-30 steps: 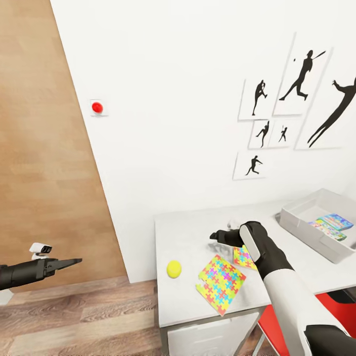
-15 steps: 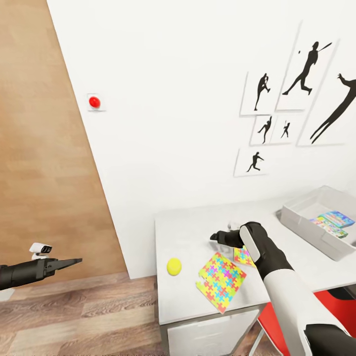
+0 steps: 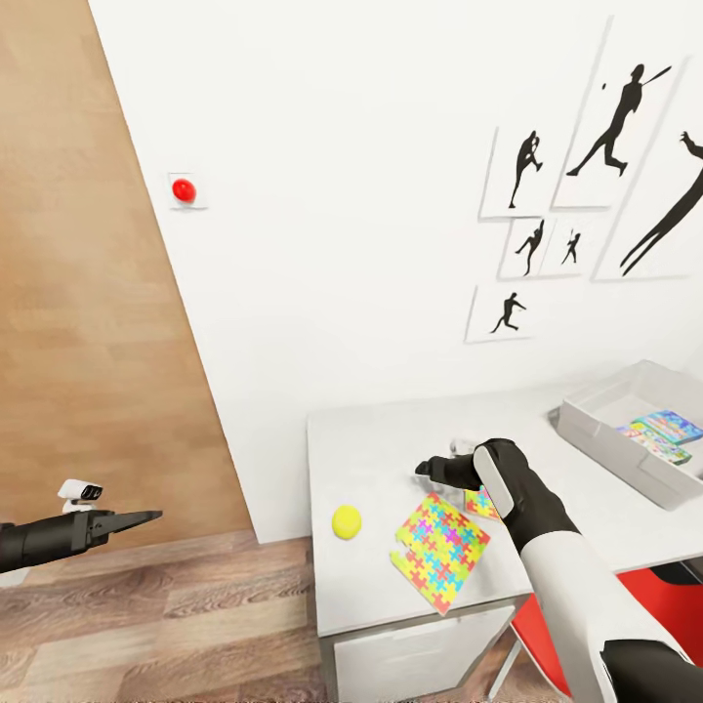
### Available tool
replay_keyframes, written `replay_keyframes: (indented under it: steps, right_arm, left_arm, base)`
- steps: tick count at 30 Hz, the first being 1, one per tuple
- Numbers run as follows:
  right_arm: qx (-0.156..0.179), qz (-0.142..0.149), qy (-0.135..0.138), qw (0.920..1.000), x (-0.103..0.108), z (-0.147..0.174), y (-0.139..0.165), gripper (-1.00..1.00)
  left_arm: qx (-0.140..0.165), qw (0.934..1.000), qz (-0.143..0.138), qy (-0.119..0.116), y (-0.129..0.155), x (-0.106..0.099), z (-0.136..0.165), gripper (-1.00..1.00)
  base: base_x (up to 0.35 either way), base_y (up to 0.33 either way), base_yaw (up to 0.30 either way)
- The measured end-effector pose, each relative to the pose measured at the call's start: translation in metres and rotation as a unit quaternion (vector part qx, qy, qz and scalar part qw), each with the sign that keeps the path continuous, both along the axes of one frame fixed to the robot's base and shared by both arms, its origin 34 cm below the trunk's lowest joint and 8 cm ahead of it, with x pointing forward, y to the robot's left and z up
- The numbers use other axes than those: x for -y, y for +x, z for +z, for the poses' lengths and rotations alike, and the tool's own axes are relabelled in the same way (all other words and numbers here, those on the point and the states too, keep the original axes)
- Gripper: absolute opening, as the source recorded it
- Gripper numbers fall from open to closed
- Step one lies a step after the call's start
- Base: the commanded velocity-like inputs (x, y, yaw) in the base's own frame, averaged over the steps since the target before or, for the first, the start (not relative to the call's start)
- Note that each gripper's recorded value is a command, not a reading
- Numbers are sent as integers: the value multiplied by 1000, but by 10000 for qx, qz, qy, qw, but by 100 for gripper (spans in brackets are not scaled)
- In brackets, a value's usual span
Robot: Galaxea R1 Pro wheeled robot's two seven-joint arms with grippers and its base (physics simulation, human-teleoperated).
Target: Put all the toys in the child's room - the three board games (two on the bed and one on the table), the two jigsaw puzzles on the table, and the tennis ball on the table - inside the toy box on the table in the child's room.
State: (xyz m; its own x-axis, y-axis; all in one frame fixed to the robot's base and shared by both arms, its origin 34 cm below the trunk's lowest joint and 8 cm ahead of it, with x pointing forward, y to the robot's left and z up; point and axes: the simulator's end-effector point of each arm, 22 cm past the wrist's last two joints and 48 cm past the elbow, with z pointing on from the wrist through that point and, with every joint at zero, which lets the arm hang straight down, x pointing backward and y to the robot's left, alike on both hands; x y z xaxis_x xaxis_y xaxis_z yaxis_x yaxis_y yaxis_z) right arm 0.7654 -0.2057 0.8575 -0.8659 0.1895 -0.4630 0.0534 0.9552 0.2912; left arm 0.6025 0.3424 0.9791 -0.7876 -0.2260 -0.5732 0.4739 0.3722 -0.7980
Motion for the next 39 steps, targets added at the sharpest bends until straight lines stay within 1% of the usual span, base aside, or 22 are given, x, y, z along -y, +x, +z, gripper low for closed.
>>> replay_keyframes:
  steps: [8, 39]
  right_arm:
    - [-66, 0, -2, 10000, 0, -8, -1, 100]
    - [-317, 1, -5, 9995, 0, -40, -6, 100]
  left_arm:
    - [-57, 10000, -1, 3, 1, 0, -6, 100]
    - [-303, 9995, -2, 5, 2, 0, -30, 100]
  base:
    - [0, 43, 0]
    - [0, 1, 0]
